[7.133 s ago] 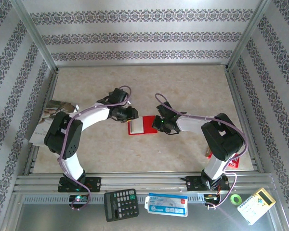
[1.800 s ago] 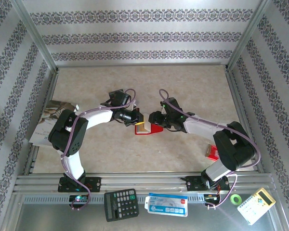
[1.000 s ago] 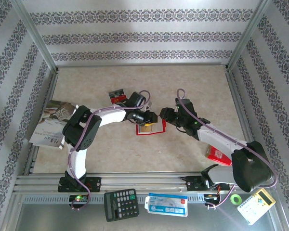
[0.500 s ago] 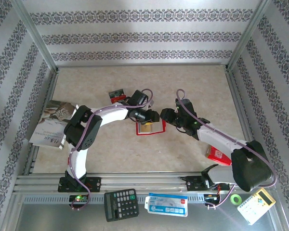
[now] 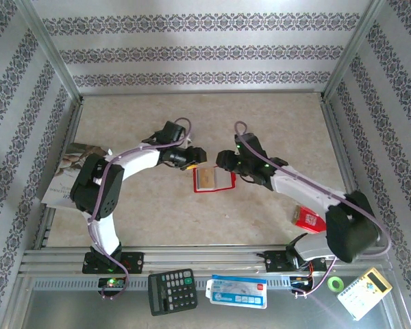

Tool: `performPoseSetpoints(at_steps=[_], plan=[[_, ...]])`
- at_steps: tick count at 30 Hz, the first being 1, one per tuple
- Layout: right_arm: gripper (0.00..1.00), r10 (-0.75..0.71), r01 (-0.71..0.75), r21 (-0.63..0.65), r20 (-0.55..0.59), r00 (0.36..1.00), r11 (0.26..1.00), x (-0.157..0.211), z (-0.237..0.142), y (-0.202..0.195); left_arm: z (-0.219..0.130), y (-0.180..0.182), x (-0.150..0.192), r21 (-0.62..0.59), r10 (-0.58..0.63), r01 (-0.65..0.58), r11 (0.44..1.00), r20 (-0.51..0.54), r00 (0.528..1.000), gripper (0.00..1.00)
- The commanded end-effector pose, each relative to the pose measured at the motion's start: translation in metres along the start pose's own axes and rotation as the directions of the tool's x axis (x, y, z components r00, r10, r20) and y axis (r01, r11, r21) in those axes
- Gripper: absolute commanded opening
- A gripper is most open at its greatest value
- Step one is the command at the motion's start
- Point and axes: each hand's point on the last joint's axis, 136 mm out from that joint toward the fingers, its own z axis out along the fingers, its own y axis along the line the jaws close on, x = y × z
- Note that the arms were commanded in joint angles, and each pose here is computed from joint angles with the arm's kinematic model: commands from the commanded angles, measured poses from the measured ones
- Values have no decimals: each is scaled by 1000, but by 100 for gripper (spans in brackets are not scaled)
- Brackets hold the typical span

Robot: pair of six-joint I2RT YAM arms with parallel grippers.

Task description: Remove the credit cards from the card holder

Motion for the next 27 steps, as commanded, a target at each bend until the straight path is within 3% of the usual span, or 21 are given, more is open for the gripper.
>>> performPoseSetpoints(at_steps=[1, 7, 12, 19, 27], plan=[[39, -34, 45, 78, -139, 990, 996, 26, 24, -8, -30, 20, -16, -21, -74, 77, 997, 97, 992, 55], [43, -71, 135, 203, -295, 953, 970, 54, 57, -20, -60, 45, -18, -54, -127, 138, 989, 180, 975, 60], [44, -69, 174, 245, -386, 920, 954, 72, 74, -32, -65, 51, -16, -62, -137, 152, 986, 192, 972, 62], [40, -41, 163, 245, -438, 898, 956, 90, 85, -42, -59, 51, -15, -50, -140, 151, 987, 172, 975, 62], [29, -20, 161, 275, -451, 892, 948, 97, 86, -60, -54, 44, -6, -6, -135, 136, 991, 119, 984, 59]])
